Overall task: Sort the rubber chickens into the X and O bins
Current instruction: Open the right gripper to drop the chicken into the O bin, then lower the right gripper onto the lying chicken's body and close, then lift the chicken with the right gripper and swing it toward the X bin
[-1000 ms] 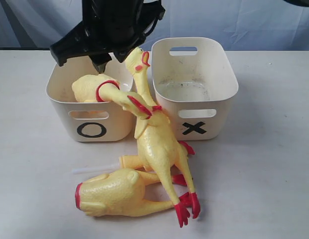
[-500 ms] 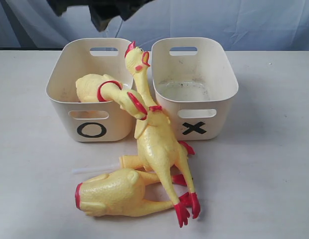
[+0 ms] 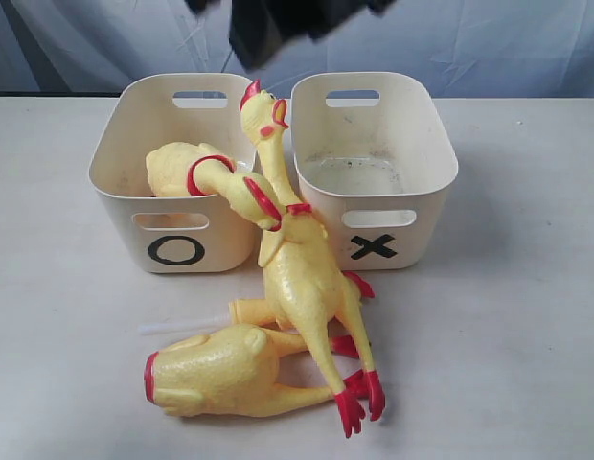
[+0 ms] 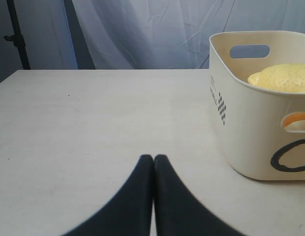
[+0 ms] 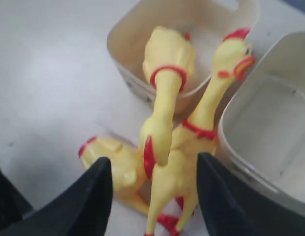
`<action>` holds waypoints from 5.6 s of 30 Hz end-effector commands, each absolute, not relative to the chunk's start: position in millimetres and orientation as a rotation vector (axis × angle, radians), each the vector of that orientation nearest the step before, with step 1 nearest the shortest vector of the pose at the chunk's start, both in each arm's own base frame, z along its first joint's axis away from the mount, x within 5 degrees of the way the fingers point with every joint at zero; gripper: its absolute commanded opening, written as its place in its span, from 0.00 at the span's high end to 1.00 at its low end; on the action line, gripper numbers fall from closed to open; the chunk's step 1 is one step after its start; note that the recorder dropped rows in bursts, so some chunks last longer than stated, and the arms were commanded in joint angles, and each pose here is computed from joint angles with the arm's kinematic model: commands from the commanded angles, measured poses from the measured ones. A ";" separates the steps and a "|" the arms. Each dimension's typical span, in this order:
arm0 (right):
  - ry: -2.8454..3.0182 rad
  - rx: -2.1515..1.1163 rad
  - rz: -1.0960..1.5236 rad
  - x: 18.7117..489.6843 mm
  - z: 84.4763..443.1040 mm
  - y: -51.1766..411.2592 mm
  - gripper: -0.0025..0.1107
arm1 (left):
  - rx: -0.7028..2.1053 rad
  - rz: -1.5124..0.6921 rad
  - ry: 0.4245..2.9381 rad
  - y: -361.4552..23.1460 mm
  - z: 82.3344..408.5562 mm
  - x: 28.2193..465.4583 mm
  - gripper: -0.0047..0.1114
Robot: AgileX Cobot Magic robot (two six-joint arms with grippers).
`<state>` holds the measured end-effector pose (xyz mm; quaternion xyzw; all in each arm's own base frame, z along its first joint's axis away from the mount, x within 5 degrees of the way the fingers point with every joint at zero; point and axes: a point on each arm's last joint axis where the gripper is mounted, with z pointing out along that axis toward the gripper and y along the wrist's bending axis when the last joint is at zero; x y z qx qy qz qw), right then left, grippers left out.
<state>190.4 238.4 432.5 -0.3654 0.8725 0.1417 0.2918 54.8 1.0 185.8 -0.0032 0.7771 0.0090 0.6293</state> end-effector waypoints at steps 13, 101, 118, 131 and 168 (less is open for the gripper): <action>2.469 -1.626 0.354 166.9 294.8 238.5 0.57 | -0.009 0.021 1.767 1.1 187.5 54.7 0.96; 2.105 -1.774 0.637 144.0 315.3 261.6 0.80 | -0.009 0.021 1.767 1.1 187.5 54.7 0.96; 2.065 -1.632 0.647 128.2 355.0 233.9 0.80 | -0.009 0.021 1.767 1.1 187.5 54.7 0.96; 1.953 -1.445 0.641 131.2 377.2 227.8 0.80 | -0.009 0.021 1.767 1.1 187.5 54.7 0.96; 2.109 -1.392 0.870 137.4 351.6 259.5 0.80 | -0.009 0.021 1.767 1.1 187.5 54.7 0.96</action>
